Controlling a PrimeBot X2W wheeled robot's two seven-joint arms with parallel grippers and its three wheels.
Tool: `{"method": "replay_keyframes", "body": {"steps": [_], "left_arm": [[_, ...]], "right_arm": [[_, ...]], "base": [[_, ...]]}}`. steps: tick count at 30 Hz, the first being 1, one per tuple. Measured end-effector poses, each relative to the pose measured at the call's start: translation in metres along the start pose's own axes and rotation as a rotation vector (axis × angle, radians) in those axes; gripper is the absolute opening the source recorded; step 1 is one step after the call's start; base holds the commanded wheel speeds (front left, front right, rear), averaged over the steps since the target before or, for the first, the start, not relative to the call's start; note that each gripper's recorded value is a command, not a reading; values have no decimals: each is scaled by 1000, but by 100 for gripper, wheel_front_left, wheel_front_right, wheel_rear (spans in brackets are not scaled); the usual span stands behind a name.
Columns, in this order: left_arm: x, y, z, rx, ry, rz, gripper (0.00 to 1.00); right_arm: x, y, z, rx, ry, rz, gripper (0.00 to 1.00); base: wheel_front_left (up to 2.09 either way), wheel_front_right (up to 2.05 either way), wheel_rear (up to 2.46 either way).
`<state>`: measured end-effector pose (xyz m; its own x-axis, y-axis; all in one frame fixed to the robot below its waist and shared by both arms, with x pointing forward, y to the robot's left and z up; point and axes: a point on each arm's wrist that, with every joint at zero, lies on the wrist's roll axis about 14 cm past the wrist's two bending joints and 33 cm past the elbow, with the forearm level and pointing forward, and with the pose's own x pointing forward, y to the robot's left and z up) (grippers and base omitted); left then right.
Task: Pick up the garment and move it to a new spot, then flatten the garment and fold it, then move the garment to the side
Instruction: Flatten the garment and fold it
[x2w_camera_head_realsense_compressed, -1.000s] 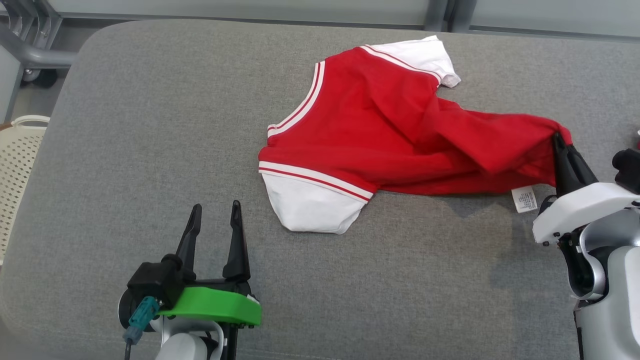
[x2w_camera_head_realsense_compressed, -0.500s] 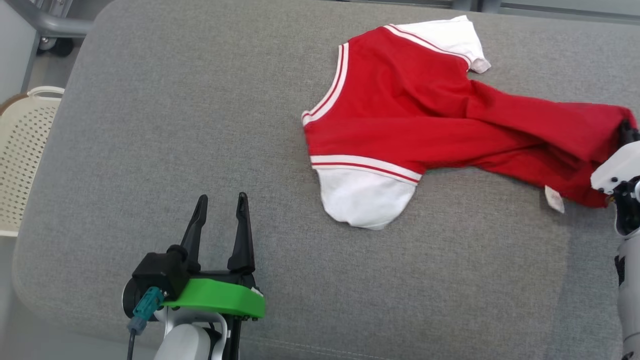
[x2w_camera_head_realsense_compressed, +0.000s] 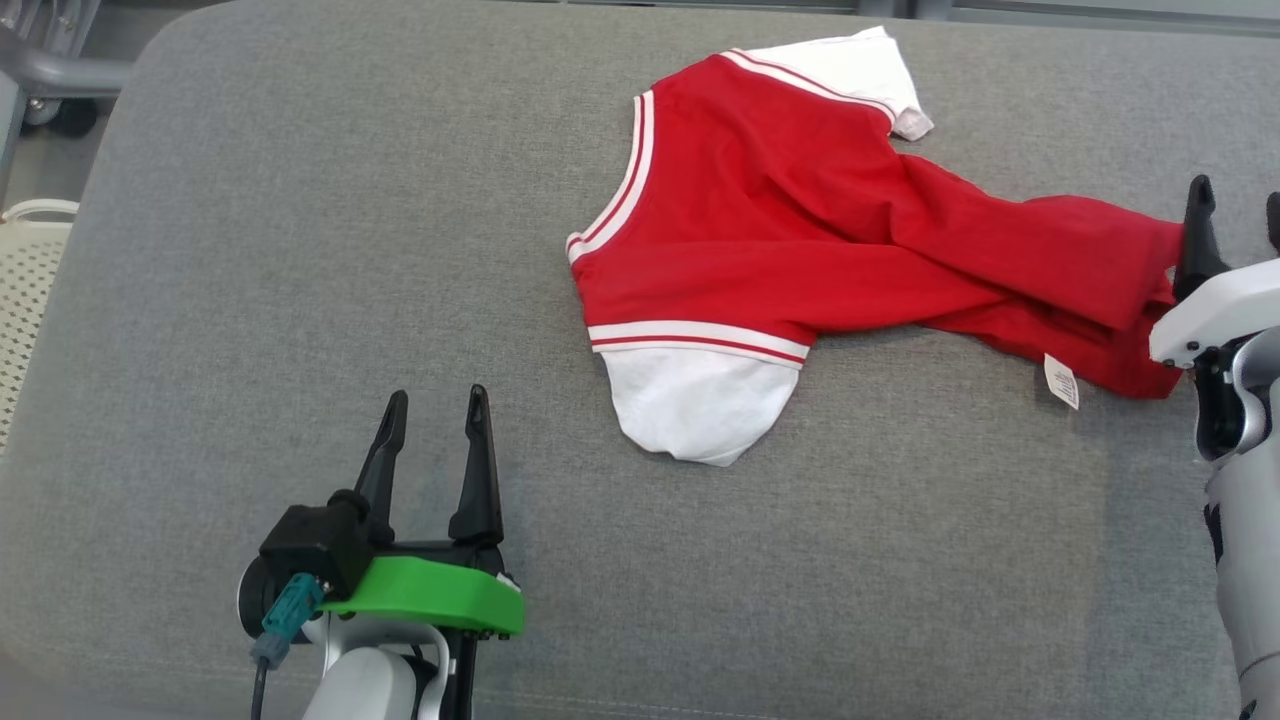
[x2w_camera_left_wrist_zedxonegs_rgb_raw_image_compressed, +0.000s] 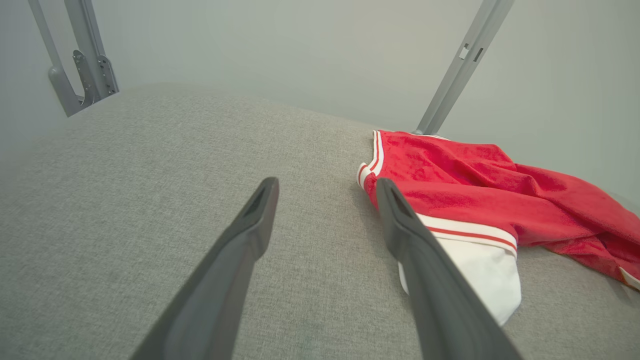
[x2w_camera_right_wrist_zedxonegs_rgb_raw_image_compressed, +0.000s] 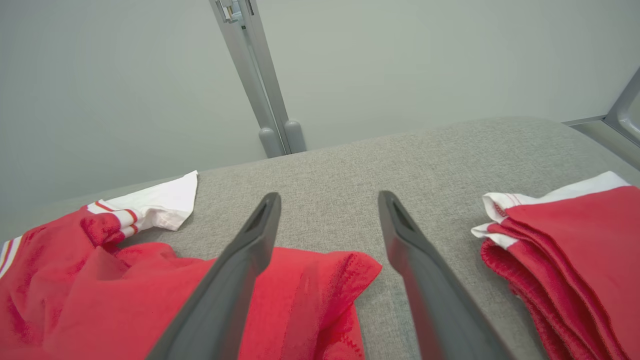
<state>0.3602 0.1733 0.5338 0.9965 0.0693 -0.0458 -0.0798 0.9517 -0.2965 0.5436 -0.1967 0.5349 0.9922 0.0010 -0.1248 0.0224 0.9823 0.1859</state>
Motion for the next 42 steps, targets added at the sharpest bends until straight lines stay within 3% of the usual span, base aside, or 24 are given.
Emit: {"method": "replay_keyframes", "body": {"steps": [5, 12, 20, 29, 40, 41, 42], "left_arm": [[5, -13, -4, -1, 7, -41, 100], [13, -30, -9, -3, 18, -93, 100], [19, -48, -18, -7, 40, -153, 100], [22, -46, -21, 5, 47, -154, 100], [18, -19, -17, 24, 42, -75, 100], [17, -17, -17, 25, 42, -71, 100], [17, -16, -17, 27, 43, -68, 100]], "right_arm": [[-29, 0, -11, -12, -6, 47, 100], [-84, -16, -47, -40, 86, 68, 100], [-119, -12, -74, -57, 170, 92, 100], [-106, -20, -87, -109, 203, 66, 100], [-70, -9, -110, 73, 255, 3, 100], [-67, -7, -111, 81, 259, 4, 94], [-65, -5, -111, 78, 260, 8, 51]], "base": [[0, 0, 0], [0, 0, 0], [0, 0, 0], [0, 0, 0], [0, 0, 0], [0, 0, 0], [0, 0, 0]]}}
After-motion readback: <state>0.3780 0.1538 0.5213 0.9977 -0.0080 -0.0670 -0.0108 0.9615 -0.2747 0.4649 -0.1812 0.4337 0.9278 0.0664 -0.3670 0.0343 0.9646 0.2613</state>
